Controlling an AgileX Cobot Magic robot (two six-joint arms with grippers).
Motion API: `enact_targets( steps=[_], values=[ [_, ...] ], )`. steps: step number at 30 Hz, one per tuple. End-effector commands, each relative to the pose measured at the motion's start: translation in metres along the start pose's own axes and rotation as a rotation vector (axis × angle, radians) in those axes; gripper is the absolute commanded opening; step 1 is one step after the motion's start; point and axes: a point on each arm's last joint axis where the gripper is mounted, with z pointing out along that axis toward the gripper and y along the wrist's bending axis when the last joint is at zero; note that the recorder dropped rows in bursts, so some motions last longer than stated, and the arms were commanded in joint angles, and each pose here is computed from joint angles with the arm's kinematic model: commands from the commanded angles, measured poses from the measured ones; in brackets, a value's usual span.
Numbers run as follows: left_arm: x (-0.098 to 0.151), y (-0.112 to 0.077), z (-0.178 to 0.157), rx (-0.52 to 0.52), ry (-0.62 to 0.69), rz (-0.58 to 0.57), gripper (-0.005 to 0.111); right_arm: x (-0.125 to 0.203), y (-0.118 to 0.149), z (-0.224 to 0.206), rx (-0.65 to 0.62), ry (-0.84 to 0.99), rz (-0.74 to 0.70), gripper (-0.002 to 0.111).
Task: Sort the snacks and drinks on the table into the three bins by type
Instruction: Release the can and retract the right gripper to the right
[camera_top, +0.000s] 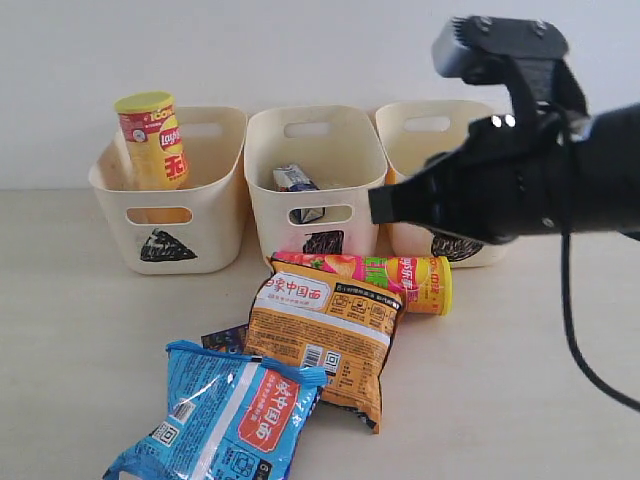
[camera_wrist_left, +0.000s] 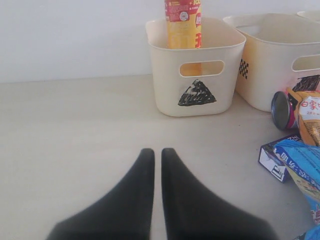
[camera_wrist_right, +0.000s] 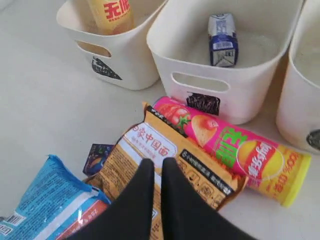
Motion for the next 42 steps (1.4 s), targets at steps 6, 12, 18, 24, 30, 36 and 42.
enact_targets(
  steps=[6,12,18,24,30,36,42],
  values=[
    [0.0,0.0,0.0,0.003,-0.007,-0.006,0.004,0.058,-0.013,-0.014,0.051,0.082,0.272,0.001],
    [0.0,0.0,0.0,0.003,-0.007,-0.006,0.004,0.067,-0.013,-0.014,0.045,0.142,0.281,0.001],
    [0.0,0.0,0.0,0.003,-0.007,-0.006,0.004,0.083,-0.021,-0.012,0.088,0.105,0.31,0.001],
    [0.0,0.0,0.0,0.003,-0.007,-0.006,0.004,0.09,-0.023,-0.012,0.098,0.121,0.32,0.001],
    [0.0,0.0,0.0,0.003,-0.007,-0.006,0.004,0.095,-0.021,-0.012,0.089,0.17,0.321,0.001],
    [0.0,0.0,0.0,0.003,-0.007,-0.006,0.004,0.088,-0.018,-0.012,0.061,0.228,0.33,0.001],
    [0.0,0.0,0.0,0.003,-0.007,-0.006,0.004,0.07,-0.034,0.006,-0.171,0.393,0.34,0.001]
  ],
)
